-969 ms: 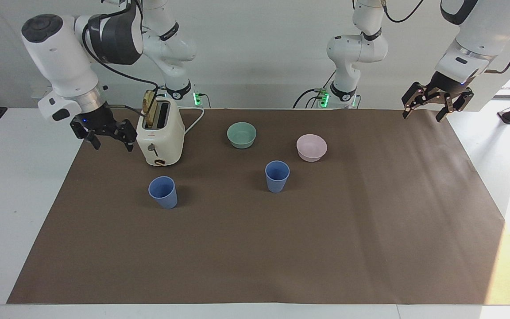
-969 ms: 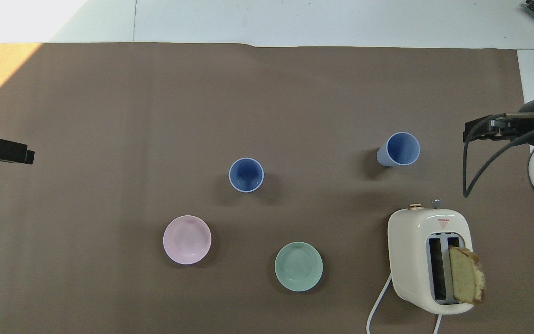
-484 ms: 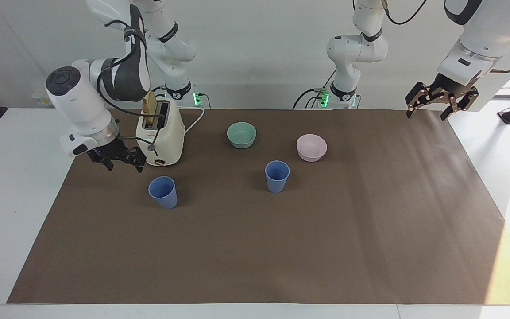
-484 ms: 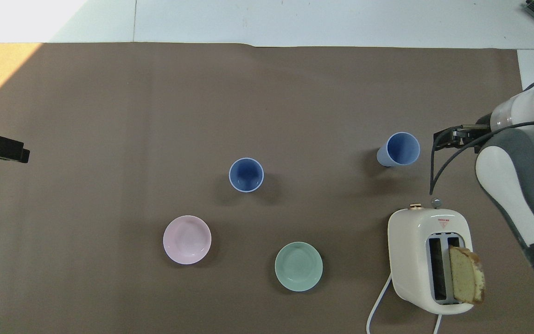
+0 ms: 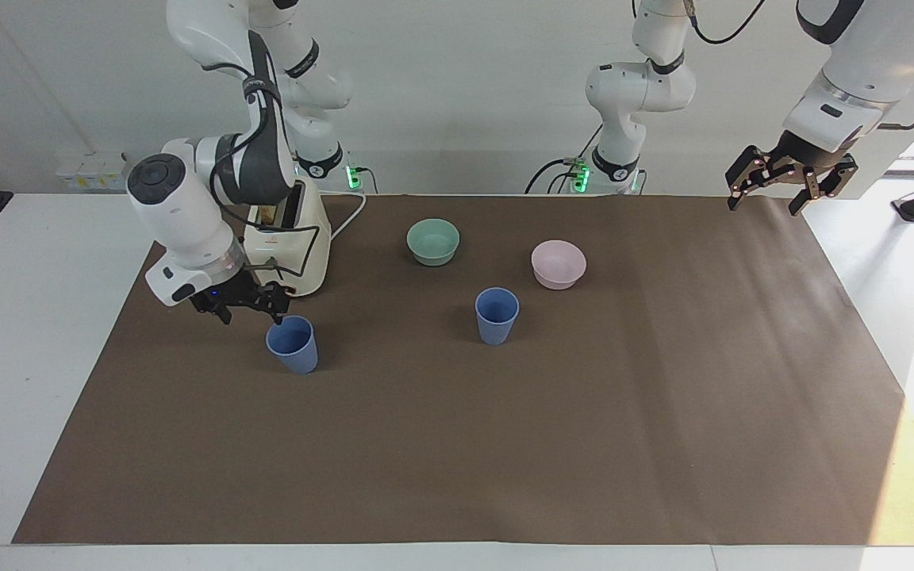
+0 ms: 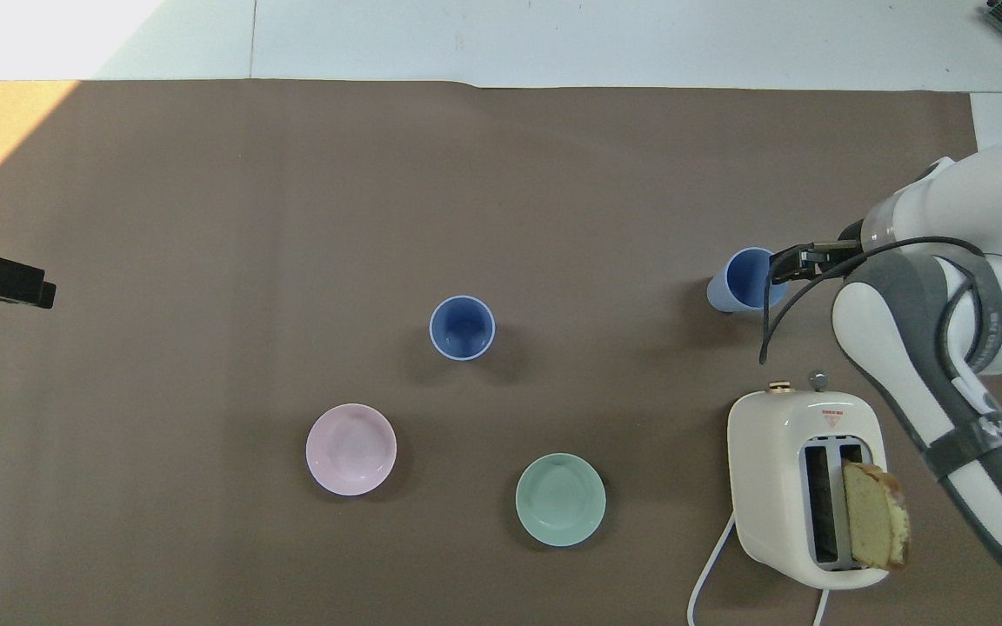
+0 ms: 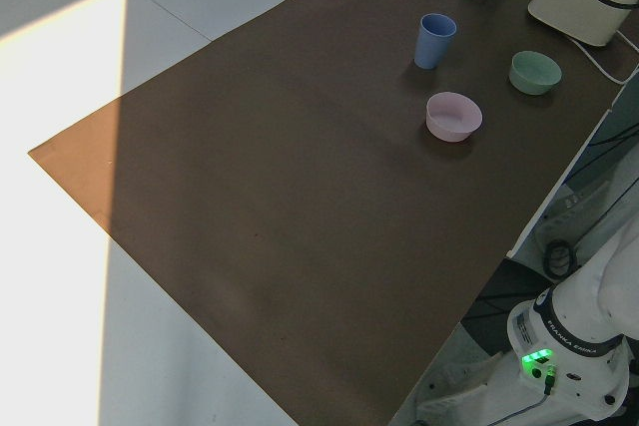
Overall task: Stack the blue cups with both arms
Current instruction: 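Reach the right gripper to the other blue cup and grasp it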
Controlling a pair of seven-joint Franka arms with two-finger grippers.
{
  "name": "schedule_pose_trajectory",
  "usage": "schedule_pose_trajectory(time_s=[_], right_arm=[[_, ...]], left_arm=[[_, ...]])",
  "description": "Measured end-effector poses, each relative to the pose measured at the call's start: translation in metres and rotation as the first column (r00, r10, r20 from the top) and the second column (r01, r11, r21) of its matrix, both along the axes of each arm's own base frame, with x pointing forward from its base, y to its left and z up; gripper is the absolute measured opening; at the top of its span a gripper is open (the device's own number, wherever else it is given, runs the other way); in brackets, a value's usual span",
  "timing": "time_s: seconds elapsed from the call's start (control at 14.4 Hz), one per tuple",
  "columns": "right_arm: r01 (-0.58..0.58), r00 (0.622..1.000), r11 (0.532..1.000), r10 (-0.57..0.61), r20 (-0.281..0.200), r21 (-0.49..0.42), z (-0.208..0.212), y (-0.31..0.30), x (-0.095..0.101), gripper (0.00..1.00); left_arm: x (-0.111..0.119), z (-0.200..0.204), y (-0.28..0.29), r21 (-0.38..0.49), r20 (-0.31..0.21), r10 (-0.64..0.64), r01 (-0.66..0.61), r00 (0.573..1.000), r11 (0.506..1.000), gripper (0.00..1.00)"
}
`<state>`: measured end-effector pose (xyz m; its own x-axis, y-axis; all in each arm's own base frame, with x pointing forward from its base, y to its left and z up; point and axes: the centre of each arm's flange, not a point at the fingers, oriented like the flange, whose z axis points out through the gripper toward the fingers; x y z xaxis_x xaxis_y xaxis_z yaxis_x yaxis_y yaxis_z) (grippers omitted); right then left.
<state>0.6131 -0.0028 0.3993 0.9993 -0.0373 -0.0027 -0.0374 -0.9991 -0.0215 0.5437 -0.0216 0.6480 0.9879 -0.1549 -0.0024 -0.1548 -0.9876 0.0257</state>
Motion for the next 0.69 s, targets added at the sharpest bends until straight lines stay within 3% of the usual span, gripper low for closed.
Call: schedule_pose_trajectory(time_s=[0.42,0.69], right_arm=[[-0.006,1.0,1.0,0.006,-0.005,0.017,-0.046,0.0,0.008,0.96],[-0.062,0.998,0.998,0.062,0.001,0.017,-0.044,0.001,0.009,0.48]], left_arm=[[0.0,0.0,0.0,0.0,-0.001,0.0,0.0,1.0,1.0,1.0],[0.0,0.0,0.0,0.0,-0.001,0.0,0.0,1.0,1.0,1.0]])
